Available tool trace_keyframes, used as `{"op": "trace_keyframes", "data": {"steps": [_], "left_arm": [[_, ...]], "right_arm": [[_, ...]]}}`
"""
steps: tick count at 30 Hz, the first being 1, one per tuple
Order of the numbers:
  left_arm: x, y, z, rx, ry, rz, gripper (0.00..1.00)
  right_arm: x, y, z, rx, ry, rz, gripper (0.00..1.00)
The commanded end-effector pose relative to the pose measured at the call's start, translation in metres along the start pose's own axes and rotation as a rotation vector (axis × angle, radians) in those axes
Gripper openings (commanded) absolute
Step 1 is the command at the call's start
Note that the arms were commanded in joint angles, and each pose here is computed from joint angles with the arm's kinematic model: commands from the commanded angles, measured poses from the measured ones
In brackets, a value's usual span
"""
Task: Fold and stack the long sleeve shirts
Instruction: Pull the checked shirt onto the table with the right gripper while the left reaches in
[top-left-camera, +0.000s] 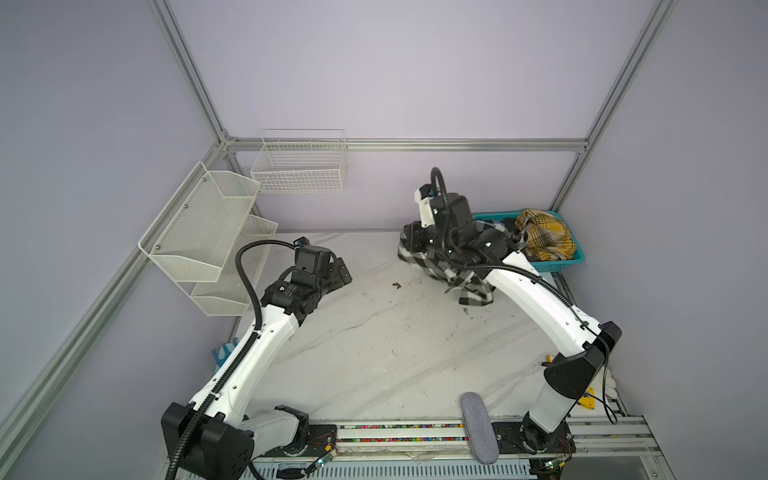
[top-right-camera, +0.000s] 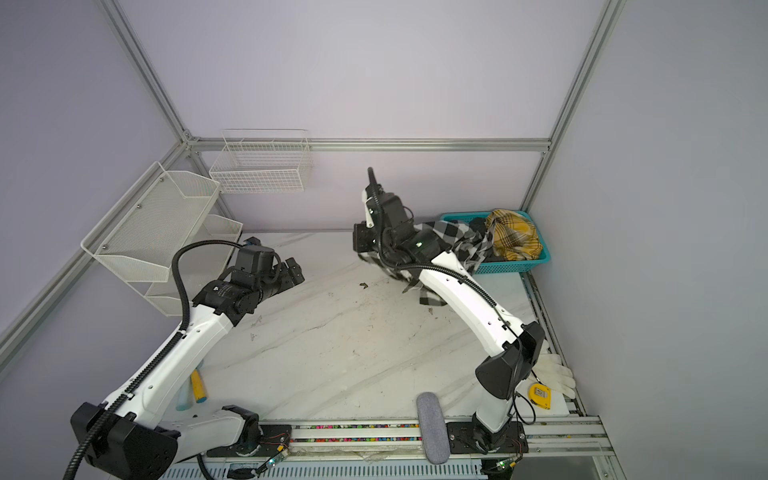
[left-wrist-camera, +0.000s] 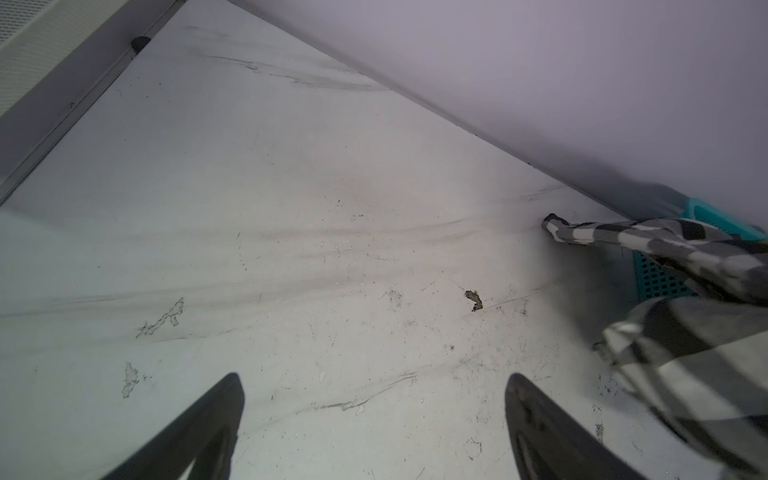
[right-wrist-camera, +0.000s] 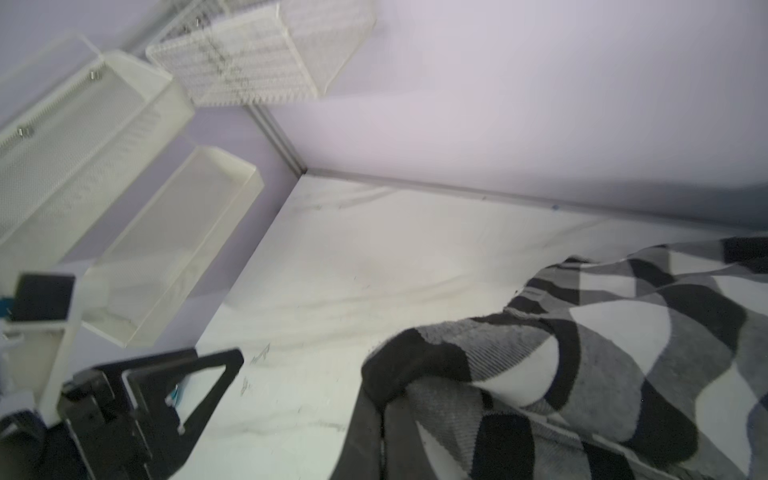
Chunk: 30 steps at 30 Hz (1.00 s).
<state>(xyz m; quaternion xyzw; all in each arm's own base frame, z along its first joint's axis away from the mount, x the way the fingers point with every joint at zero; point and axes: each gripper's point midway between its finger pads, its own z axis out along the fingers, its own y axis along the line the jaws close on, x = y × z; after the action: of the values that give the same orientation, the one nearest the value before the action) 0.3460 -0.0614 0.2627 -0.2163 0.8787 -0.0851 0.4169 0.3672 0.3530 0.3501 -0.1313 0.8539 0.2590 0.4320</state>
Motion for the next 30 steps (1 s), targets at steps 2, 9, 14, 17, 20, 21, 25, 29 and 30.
{"op": "trace_keyframes", "data": {"steps": [2,9,14,17,20,21,25,29,30], "left_arm": [[0.002,0.019,-0.021,-0.028,-0.001,-0.075,0.99],[0.070,0.044,0.002,-0.052,0.163,-0.105,1.00],[0.086,0.029,0.024,0.025,0.217,-0.086,1.00],[0.097,0.008,0.045,0.096,0.275,-0.079,1.00],[0.113,-0.012,0.062,0.142,0.342,-0.063,1.00],[0.120,-0.016,0.067,0.146,0.367,-0.058,1.00],[0.146,-0.030,0.081,0.205,0.449,-0.103,1.00],[0.171,-0.044,0.098,0.269,0.542,-0.185,0.94],[0.171,-0.049,0.101,0.279,0.549,-0.193,0.90]], "right_arm": [[0.087,0.049,0.018,-0.068,0.121,0.059,0.06],[0.179,0.047,0.013,0.123,0.260,-0.026,0.94],[0.160,-0.004,-0.020,0.337,0.139,0.003,0.98],[0.153,-0.026,-0.033,0.380,0.090,0.032,0.97],[0.173,-0.041,-0.031,0.357,0.167,0.061,0.96],[0.187,-0.037,-0.027,0.312,0.210,0.053,0.95],[0.239,-0.032,-0.012,0.235,0.361,0.042,0.92],[0.278,-0.042,0.007,0.269,0.452,0.054,0.92],[0.285,-0.044,0.012,0.282,0.467,0.050,0.92]]}}
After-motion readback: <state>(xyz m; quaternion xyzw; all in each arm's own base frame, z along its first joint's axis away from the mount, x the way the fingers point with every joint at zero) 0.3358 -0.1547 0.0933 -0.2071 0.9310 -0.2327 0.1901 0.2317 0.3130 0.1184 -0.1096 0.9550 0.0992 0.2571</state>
